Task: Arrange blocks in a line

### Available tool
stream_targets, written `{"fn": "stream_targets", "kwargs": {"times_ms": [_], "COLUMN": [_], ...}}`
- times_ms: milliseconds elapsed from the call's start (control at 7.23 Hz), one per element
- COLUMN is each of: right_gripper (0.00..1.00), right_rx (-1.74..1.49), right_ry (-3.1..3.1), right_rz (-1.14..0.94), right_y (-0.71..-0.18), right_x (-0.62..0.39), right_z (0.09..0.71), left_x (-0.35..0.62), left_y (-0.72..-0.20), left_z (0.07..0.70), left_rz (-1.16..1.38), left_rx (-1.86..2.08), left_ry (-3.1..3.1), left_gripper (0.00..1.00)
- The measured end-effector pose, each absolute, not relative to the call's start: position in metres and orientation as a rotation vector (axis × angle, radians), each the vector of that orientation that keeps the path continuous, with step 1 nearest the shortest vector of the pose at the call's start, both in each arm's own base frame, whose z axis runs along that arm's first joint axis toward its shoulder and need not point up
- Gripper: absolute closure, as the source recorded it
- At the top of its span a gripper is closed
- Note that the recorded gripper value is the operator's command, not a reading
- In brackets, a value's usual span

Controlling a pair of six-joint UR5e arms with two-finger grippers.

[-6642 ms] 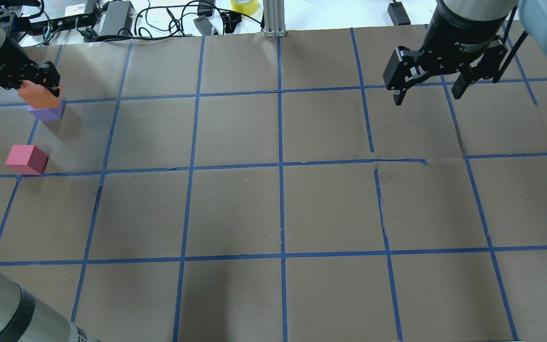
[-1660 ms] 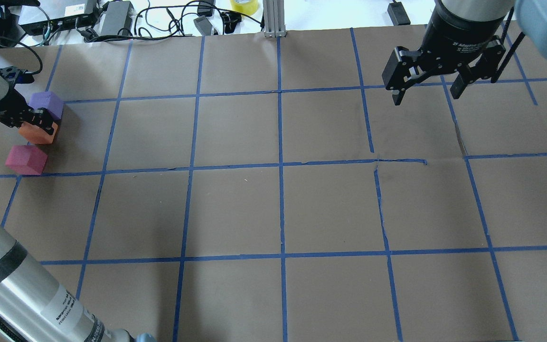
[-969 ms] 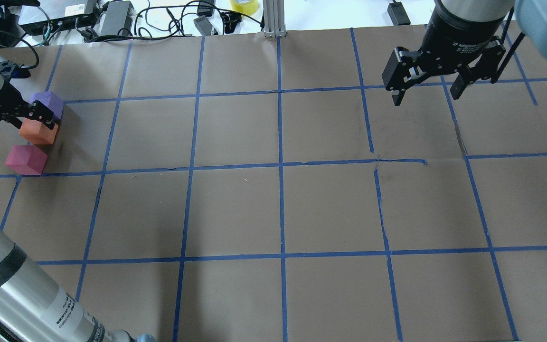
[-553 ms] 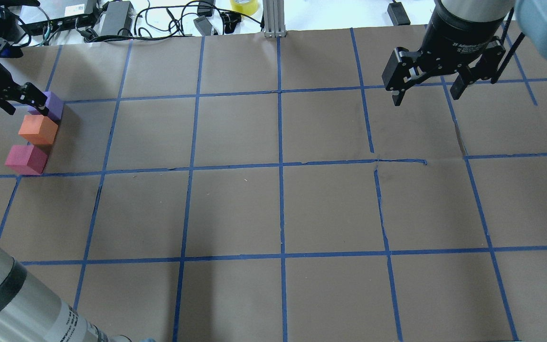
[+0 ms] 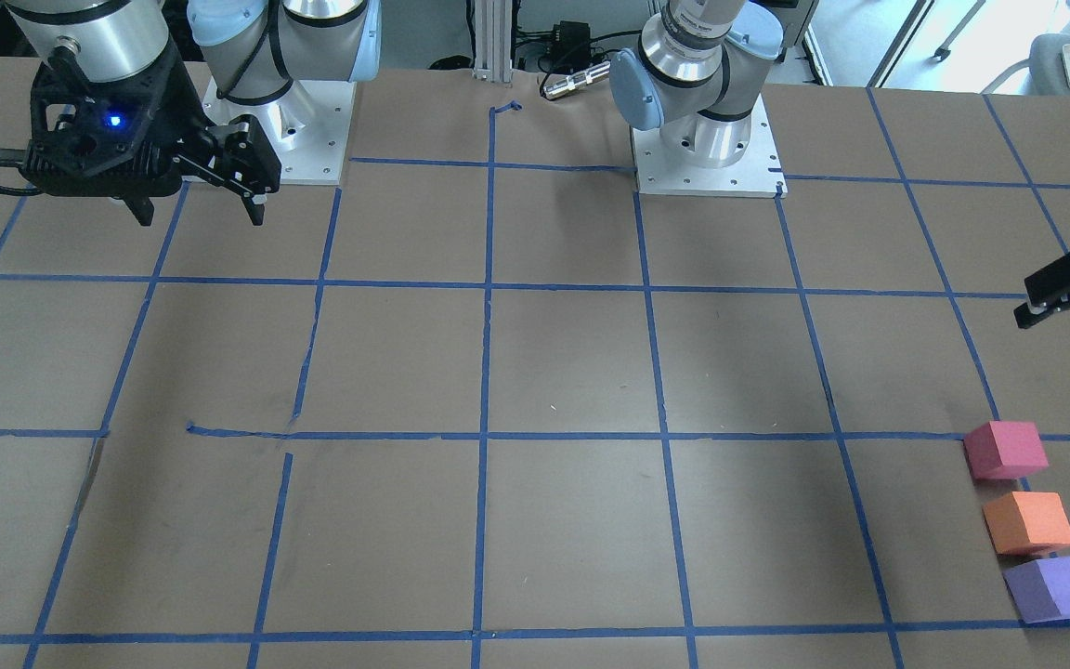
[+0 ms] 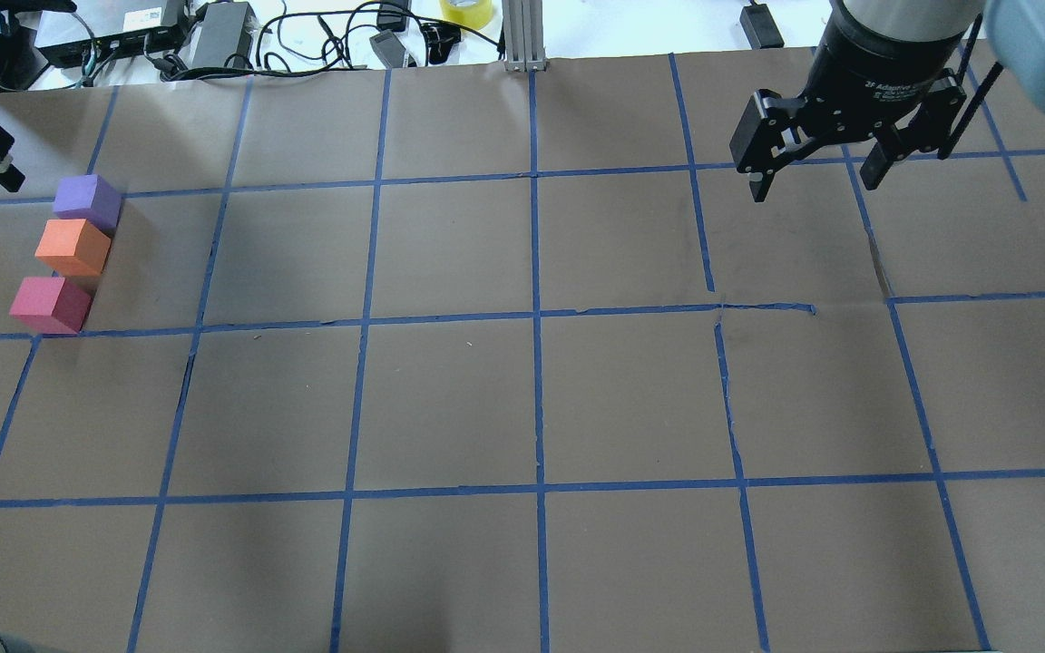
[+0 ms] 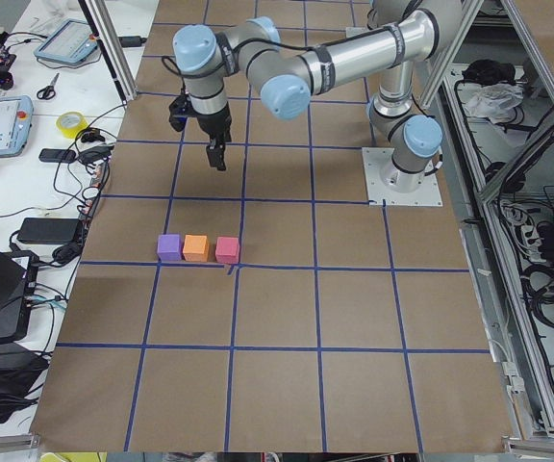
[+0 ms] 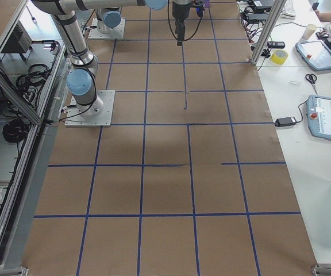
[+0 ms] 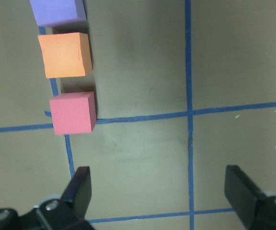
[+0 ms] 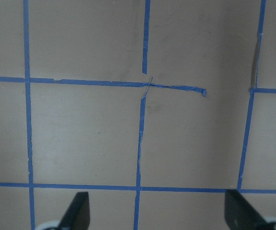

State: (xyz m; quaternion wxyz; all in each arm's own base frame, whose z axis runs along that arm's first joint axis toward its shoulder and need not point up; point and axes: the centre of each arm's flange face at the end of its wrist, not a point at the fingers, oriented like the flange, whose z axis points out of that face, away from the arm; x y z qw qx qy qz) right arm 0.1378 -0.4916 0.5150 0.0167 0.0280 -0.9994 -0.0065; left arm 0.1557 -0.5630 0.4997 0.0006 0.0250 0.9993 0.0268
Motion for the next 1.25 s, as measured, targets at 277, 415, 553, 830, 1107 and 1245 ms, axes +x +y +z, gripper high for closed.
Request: {"fn": "stream_targets", "kwargs": {"times_ms": [277, 415, 553, 830, 1107, 1245], "right_gripper": [0.0, 0.0, 0.0, 0.0, 0.0, 0.0], "right_rx": [0.086, 0.086, 0.085, 0.085, 0.086, 0.085], "right_ry": [-3.107, -3.107, -3.107, -3.107, -3.107, -3.107], "right_rz": [-0.021, -0.02, -0.02, -0.019, -0.017, -0.018], "right_y": [-0.492, -0.492, -0.492, -0.492, -0.492, -0.492], "right_x": [0.138, 0.138, 0.138, 0.138, 0.137, 0.137], "right_z": [0.515, 0.515, 0.515, 0.515, 0.515, 0.515], "left_x": [0.088, 0.045, 0.003, -0.061, -0.108, -0.126], "left_y": [-0.531, -0.524, -0.516, -0.503, -0.503, -0.505], "left_z": [0.543, 0.547, 0.544, 0.53, 0.508, 0.502], "left_rz": [0.034, 0.031, 0.039, 0.056, -0.051, -0.128], "left_rx": [0.053, 0.101, 0.126, 0.095, 0.067, 0.072], "left_ry": [3.122, 3.12, 3.118, 3.116, 3.11, 3.102], "left_gripper": [0.0, 0.0, 0.0, 0.0, 0.0, 0.0]}}
